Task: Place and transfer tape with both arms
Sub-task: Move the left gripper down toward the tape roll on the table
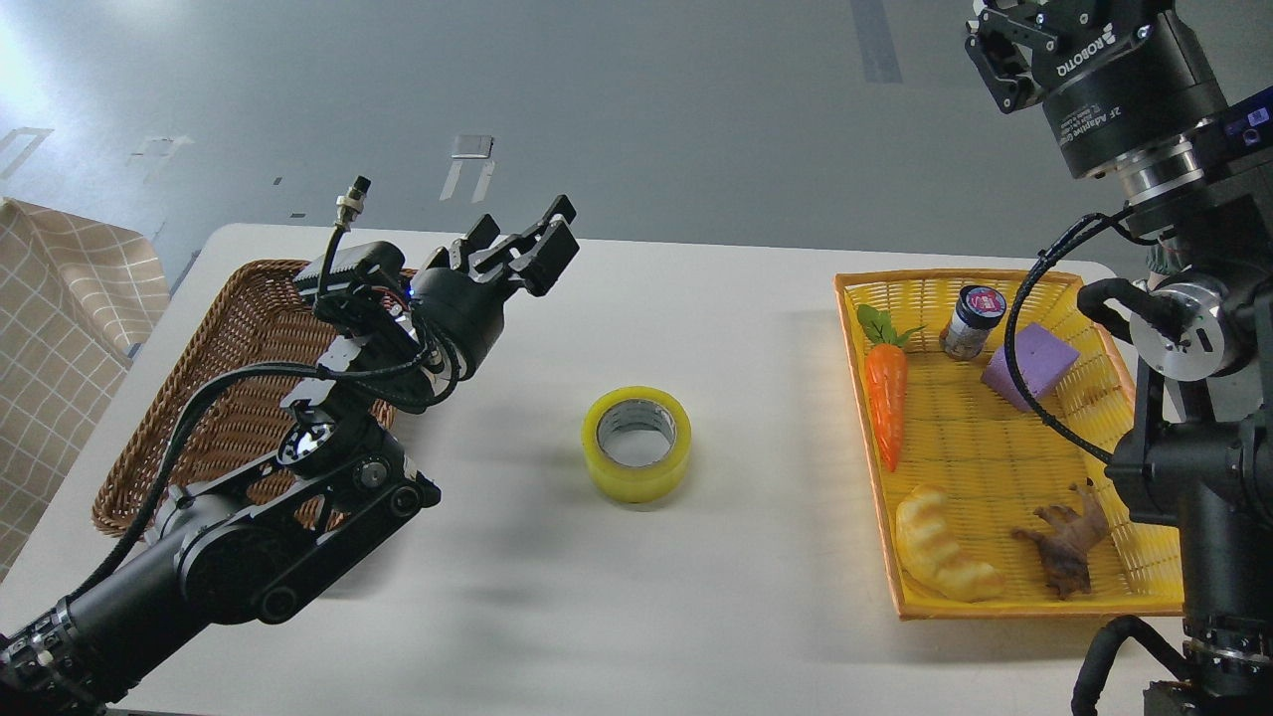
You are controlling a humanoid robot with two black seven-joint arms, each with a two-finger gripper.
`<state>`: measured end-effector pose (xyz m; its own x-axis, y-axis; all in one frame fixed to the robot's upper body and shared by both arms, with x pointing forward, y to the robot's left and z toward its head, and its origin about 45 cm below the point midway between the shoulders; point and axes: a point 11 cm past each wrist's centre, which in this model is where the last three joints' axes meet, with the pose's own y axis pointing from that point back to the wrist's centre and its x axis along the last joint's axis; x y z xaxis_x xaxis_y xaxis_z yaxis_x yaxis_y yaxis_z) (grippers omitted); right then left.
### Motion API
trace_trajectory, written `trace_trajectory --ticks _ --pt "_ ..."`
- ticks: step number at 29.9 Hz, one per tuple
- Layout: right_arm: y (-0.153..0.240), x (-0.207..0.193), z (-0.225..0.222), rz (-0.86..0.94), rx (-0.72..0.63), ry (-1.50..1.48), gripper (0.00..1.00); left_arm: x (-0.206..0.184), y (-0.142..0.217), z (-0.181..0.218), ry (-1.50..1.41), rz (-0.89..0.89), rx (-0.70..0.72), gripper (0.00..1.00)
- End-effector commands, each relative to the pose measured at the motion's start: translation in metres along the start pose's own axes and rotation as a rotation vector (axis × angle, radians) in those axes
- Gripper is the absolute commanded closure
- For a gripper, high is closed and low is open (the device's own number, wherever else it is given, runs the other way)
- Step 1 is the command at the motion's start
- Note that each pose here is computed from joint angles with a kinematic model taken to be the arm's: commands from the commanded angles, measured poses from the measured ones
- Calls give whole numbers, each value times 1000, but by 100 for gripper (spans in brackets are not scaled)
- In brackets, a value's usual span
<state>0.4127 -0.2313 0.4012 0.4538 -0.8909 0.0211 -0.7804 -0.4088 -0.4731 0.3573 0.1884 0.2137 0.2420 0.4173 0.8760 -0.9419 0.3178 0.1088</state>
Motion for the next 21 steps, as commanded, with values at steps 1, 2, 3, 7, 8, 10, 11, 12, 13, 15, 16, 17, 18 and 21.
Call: trace_trajectory --ticks 1,2,3,7,8,10,11,12,13,15,16,17,18,21 --pt "-2 5 6 17 -17 -8 0 -18 7 2 -68 -35 -20 2" --pt "-2 5 7 16 -19 -8 0 -24 8 2 -110 -40 -24 2" --pt "-2 5 7 16 -18 -10 0 -27 9 0 -131 -43 -22 2" --pt "-3 4 6 8 -19 -8 0 -46 17 -14 -217 -91 6 2" --pt "-4 4 5 6 -17 -7 0 -48 18 -17 -226 -106 17 2" --pt "-5 3 5 3 -16 -7 0 -52 20 -19 -227 -119 24 2" --pt "-5 3 5 3 -16 -8 0 -54 22 -21 -223 -126 29 2" --pt "-4 3 5 3 -18 -7 0 -55 23 -21 -209 -126 30 2" --pt "-4 2 6 2 -18 -8 0 -54 22 -20 -196 -121 31 2" --pt "-4 2 6 2 -18 -8 0 -60 22 -12 -147 -132 20 2" --pt "-4 2 6 2 -18 -7 0 -60 21 -9 -120 -133 17 2" --pt "-5 2 6 0 -19 -7 0 -60 20 -8 -109 -130 19 2" --pt "-5 2 5 0 -19 -7 0 -60 19 -6 -99 -128 18 2" --pt "-5 2 6 0 -20 -7 0 -65 16 6 -95 -139 -8 2"
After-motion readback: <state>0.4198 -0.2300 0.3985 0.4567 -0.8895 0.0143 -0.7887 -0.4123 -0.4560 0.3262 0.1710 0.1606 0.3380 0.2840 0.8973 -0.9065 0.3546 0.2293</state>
